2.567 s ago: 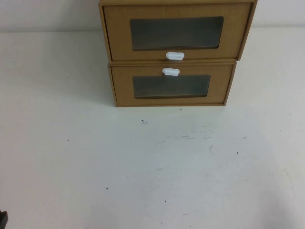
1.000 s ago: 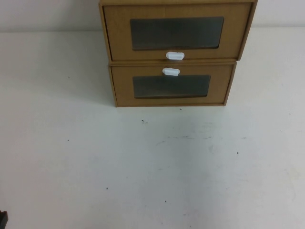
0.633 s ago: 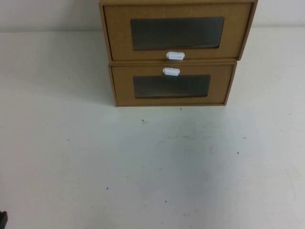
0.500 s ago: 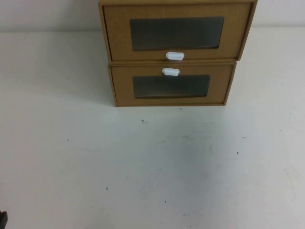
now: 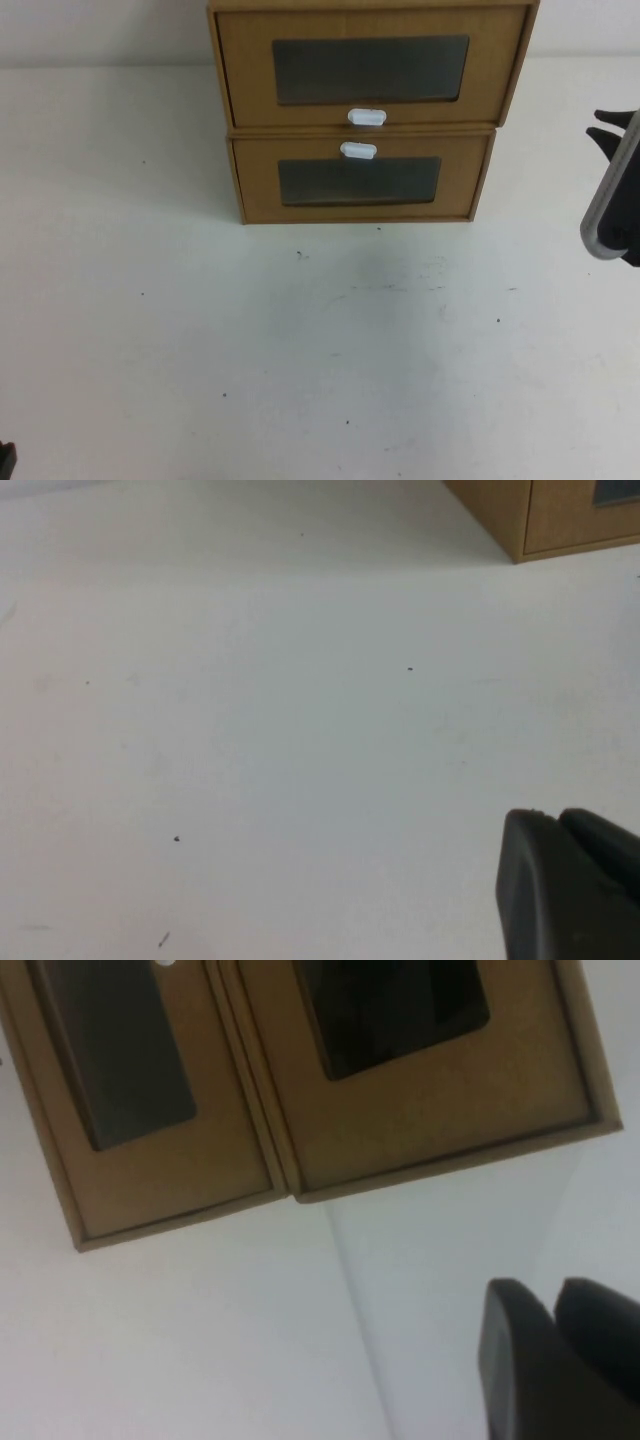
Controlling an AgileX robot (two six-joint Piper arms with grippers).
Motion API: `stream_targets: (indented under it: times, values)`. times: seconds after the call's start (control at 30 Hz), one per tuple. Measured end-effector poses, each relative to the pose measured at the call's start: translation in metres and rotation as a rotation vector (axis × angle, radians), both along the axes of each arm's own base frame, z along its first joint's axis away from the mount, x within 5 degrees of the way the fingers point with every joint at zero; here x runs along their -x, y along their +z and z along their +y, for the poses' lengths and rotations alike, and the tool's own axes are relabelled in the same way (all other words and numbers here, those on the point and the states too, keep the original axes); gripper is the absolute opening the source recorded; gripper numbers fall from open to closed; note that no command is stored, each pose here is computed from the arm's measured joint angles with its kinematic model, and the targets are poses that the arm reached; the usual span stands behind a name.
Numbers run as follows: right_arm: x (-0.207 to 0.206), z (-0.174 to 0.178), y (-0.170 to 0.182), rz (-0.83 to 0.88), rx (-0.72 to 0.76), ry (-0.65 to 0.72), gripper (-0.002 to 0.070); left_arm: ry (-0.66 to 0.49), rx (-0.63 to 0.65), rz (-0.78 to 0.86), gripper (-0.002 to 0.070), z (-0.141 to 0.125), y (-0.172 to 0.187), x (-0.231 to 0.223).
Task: Open the shoe box
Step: 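Pull the top drawer of the cardboard box fully open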
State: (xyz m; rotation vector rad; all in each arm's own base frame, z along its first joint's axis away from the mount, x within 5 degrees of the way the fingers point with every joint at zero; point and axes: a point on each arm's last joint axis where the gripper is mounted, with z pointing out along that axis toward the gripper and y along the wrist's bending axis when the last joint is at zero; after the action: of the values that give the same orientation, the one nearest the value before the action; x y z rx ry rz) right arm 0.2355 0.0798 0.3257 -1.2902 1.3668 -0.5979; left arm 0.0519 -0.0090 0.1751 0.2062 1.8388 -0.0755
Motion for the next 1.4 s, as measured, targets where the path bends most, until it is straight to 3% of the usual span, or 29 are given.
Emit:
stream_targets:
  times: [0.23,0.37,0.67,1.17,1.27,1.4]
  values:
    - [0.008,-0.001,-0.031,-0.018,0.218,0.079,0.0069,0.0,0.0,0.0,-0.0004,0.0,0.0,0.0]
    - [0.012,-0.003,-0.046,0.022,0.232,0.081,0.0097,0.0,0.0,0.0,-0.0004,0.0,0.0,0.0]
    - [0.011,-0.005,-0.041,0.027,0.057,0.0,0.0125,0.0,0.0,0.0,-0.0004,0.0,0.0,0.0]
    - [0.011,-0.005,-0.041,0.027,0.053,-0.005,0.0128,0.0,0.0,0.0,-0.0004,0.0,0.0,0.0]
    - [0.011,-0.006,-0.04,0.044,-0.034,-0.04,0.0128,0.0,0.0,0.0,-0.0004,0.0,0.0,0.0]
    - [0.009,-0.004,-0.031,0.024,-0.275,-0.077,0.0128,0.0,0.0,0.0,-0.0004,0.0,0.0,0.0]
